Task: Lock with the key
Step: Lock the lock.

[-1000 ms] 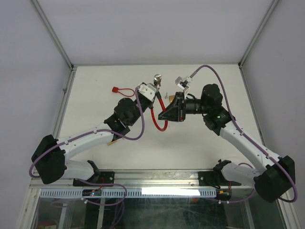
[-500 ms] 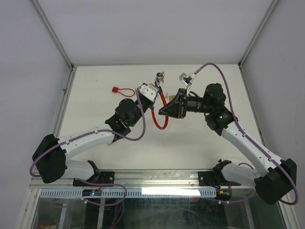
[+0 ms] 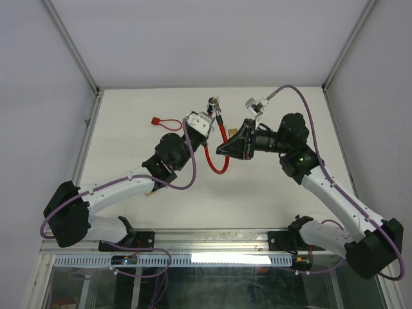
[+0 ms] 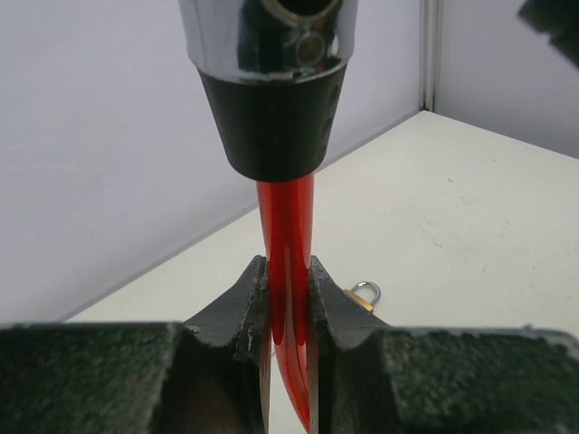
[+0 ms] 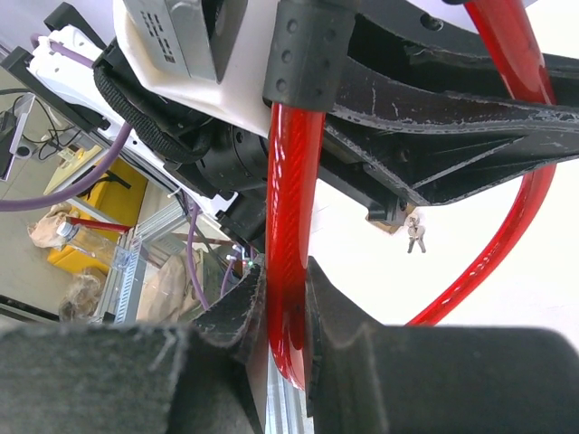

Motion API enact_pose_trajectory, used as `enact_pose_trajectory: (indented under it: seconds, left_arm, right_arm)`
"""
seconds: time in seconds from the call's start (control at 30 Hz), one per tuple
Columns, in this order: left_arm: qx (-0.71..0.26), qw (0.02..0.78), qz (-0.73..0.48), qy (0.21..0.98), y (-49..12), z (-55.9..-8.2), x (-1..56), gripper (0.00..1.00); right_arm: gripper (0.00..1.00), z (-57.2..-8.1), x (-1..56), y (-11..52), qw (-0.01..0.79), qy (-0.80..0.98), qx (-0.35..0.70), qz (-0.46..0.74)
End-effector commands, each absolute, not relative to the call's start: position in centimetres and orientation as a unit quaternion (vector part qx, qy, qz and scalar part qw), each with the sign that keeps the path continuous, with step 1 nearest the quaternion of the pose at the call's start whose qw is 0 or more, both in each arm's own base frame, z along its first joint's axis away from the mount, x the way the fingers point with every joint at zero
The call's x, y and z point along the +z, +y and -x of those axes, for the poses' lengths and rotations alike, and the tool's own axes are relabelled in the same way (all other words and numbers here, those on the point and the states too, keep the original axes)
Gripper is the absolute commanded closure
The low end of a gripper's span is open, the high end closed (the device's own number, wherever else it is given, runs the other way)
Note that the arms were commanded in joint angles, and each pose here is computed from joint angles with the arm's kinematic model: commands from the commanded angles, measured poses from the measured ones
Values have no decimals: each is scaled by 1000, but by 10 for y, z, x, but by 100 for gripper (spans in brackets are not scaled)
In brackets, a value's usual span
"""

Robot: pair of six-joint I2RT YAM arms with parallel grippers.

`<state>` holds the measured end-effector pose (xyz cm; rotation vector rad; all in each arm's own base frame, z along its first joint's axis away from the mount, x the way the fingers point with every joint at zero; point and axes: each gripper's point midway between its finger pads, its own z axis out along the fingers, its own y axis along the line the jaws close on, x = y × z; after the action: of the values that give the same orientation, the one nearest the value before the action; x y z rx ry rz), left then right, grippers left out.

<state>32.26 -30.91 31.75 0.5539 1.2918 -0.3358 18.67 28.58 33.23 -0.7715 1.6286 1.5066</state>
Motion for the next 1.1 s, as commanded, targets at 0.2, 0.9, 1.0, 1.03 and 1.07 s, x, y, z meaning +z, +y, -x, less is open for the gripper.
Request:
enact_pose_trajectory:
  seconds: [0.2, 0.9, 1.0, 1.03, 1.07]
  left_arm:
    - [-196, 784, -219, 546, -312, -313, 368, 100]
    - [-200, 777, -233, 550, -320, -314, 364, 100]
    - [-202, 776, -234, 550, -321, -313, 363, 100]
    - [-202, 775, -235, 551, -321, -313, 362, 100]
    - [-202, 775, -236, 551, -321, -313, 361, 100]
  right_arm:
    - [100, -182, 336, 288, 378, 629, 604, 311]
    - [100, -176, 333, 294, 360, 632, 609, 316]
    - [100, -176, 336, 293, 364, 630, 609, 317]
    - [100, -176, 336, 291, 366, 630, 608, 316]
    - [100, -177, 338, 290, 370, 628, 607, 316]
